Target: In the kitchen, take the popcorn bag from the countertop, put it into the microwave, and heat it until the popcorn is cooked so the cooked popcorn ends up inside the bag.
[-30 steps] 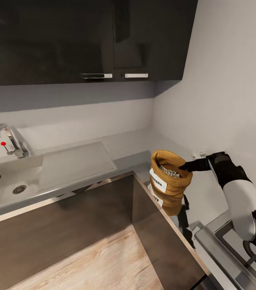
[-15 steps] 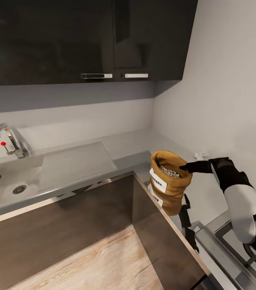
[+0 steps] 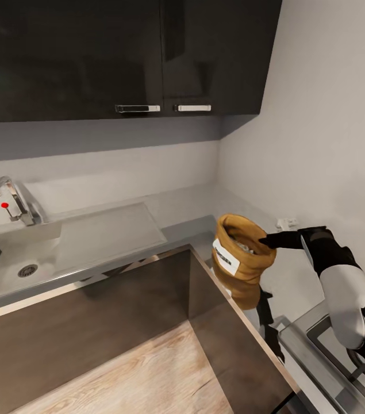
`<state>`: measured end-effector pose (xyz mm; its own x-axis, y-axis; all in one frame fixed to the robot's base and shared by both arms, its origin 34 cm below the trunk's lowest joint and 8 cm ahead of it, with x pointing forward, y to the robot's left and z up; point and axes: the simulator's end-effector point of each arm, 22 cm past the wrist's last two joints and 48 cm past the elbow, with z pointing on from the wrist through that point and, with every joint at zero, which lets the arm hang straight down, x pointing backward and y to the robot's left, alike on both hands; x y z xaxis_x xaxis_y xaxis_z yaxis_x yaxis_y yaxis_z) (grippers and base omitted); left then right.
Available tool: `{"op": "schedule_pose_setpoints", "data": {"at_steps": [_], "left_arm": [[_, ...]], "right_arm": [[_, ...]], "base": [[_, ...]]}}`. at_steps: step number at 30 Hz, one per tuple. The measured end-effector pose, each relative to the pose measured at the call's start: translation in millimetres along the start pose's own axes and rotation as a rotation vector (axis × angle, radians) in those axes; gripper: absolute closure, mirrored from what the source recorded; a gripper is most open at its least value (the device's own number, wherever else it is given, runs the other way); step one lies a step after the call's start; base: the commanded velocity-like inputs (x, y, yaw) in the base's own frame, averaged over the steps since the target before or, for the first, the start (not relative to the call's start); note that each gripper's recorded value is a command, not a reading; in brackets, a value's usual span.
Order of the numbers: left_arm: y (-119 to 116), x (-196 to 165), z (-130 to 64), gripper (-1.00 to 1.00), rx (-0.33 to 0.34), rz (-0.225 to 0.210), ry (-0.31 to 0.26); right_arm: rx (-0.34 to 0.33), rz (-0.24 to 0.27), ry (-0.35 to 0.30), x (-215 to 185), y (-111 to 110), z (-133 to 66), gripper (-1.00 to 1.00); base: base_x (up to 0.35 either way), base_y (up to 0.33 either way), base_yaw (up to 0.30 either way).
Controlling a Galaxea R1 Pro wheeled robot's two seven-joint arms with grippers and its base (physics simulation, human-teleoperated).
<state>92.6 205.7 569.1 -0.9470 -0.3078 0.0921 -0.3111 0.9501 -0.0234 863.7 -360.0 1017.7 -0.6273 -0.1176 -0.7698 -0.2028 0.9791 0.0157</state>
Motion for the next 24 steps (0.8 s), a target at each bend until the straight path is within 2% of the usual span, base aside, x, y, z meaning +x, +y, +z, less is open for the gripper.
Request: {"op": "schedule_pose_setpoints", "data": {"at_steps": [8, 11, 14, 16, 19, 21, 24], "left_arm": [[0.0, 0.0, 0.0, -1.00, 0.000, 0.001, 0.000], [-0.1, 0.0, 0.0, -1.00, 0.000, 0.001, 0.000], [0.0, 0.0, 0.0, -1.00, 0.000, 0.001, 0.000], [-0.8, 0.2, 0.0, -1.00, 0.001, 0.004, 0.001], [-1.2, 0.4, 0.0, -1.00, 0.002, 0.004, 0.001], [-1.3, 0.4, 0.0, -1.00, 0.002, 0.006, 0.001], [-1.0, 0.3, 0.0, -1.00, 0.002, 0.007, 0.001]], "right_arm": [[-0.003, 0.014, 0.010, 1.1, 2.0, -0.1, 1.00], [-0.002, 0.052, 0.057, 5.9, 6.1, -2.2, 1.00], [0.046, 0.108, 0.094, -5.5, -3.9, -21.3, 1.00], [0.106, 0.157, 0.131, -9.6, -15.7, -37.7, 1.00], [0.132, 0.199, 0.162, -16.4, -5.7, -48.3, 1.00], [0.182, 0.179, 0.098, -41.0, -13.7, -62.3, 1.00], [0.224, 0.152, 0.020, -70.0, -21.1, -82.1, 1.00]], "base": [[0.000, 0.000, 0.000], [0.000, 0.000, 0.000], [0.000, 0.000, 0.000], [0.000, 0.000, 0.000], [0.000, 0.000, 0.000], [0.000, 0.000, 0.000], [0.000, 0.000, 0.000]]}}
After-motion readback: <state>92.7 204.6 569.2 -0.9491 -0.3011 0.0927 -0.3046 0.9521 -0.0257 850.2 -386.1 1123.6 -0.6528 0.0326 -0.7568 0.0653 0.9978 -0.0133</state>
